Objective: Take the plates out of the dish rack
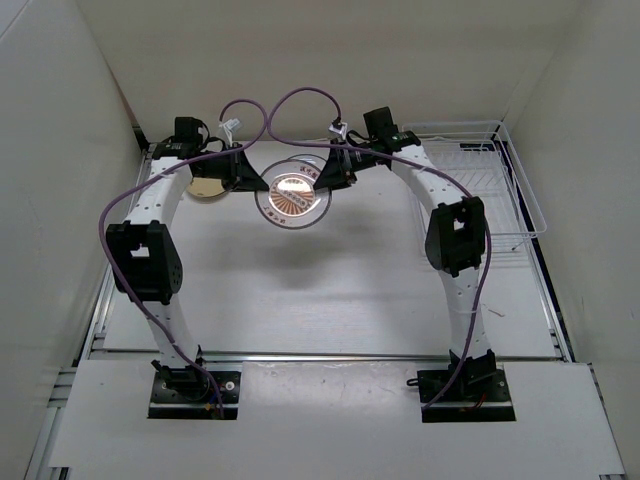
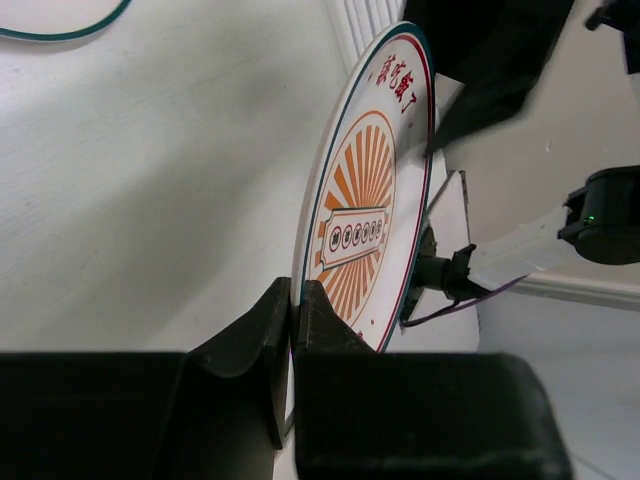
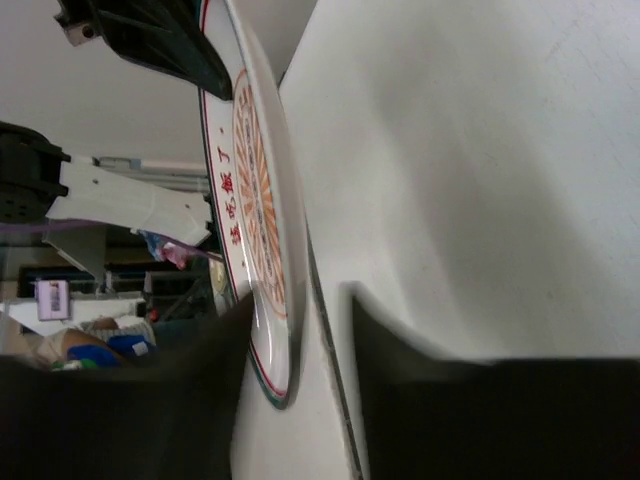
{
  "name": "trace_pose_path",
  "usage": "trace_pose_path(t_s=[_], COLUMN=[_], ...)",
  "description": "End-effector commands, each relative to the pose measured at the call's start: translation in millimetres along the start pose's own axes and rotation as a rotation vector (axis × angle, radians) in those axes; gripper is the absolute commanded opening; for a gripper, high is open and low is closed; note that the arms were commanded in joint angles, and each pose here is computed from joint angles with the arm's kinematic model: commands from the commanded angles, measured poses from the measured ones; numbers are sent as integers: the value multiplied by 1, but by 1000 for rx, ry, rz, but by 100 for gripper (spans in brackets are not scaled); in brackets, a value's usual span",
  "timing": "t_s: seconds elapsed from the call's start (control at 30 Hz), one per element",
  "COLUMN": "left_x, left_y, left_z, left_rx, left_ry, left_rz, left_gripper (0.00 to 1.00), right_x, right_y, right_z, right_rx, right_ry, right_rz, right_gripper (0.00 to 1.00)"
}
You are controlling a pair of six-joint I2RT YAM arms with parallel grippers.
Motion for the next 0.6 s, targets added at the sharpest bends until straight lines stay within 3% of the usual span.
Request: trace_pose_path(t_s=[0.0,0.03,0.1,0.17,0.27,0.4,0.5,0.57], left_x=[7,7,11,18,31,60,87,99], left_y=[-4,-6,-1,1,9,11,12,23], left_z=[0,3,2,3,-3,-14,-20,-29], left_rx=[6,28,116,203,248,208,204,203], left_ry=[-24,-39,-82,-146,-186,-230,-282,-301], left_rz=[-22,-21,12,40,94,122,114,113], left_gripper=[10,10,10,10,10,10,10,10], right_x=[16,16,12,14,11,-11,-45,-80], right_y=[20,25,17,17,24,53,100,105], right_z=[14,19,42,74,119,155,172,171], right_rx=[-30,-105,-267,-474,-726,-842,-927,-953], right_ry=[-35,-34,-41,-77,-121,-113,-108,-38], right_rz=[113,184,174,201,209,252,266,214], right_gripper=[62,71,87,93,93,93,95,96])
Point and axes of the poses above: each gripper's point midway between its finger pads, its own z axis back along the fingers, its own y axis along the line the jaws close on, x = y × z, the point moved 10 cm from there along z, back along the fingers, and after that the axes turned 10 degrees about z, right-handed, at the moved point
